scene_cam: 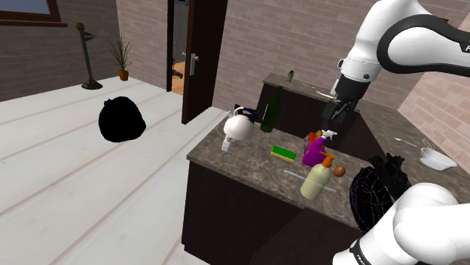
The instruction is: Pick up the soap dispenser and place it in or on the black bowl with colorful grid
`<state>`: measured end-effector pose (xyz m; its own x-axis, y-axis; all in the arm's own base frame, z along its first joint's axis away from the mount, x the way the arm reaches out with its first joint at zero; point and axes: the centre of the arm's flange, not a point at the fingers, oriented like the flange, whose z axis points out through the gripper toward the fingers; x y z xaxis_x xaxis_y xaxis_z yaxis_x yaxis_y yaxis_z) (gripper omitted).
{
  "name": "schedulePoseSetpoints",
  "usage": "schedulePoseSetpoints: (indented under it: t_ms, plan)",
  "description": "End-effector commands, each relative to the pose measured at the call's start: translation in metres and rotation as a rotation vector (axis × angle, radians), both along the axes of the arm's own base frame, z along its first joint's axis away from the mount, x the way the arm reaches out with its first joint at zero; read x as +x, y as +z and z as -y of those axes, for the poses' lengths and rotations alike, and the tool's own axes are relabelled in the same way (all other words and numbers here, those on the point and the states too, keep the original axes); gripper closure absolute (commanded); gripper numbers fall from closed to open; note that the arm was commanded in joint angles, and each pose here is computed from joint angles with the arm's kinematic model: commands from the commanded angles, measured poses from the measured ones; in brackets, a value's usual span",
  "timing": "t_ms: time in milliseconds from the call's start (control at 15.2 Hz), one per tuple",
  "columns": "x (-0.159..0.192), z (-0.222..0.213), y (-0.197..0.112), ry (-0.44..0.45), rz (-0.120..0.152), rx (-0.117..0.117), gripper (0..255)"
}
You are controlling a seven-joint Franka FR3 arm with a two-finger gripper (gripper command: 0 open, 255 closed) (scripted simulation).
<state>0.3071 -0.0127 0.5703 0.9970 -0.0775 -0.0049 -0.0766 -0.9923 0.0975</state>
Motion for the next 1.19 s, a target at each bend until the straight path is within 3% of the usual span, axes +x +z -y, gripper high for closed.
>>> schedulePoseSetpoints:
  t_ms: [0,1122]
  plan:
    - [0.000,0.000,0.000,0.000,0.000,0.000,0]
    - [-0.022,0.148,-0.157,0.014,0.027,0.079,0]
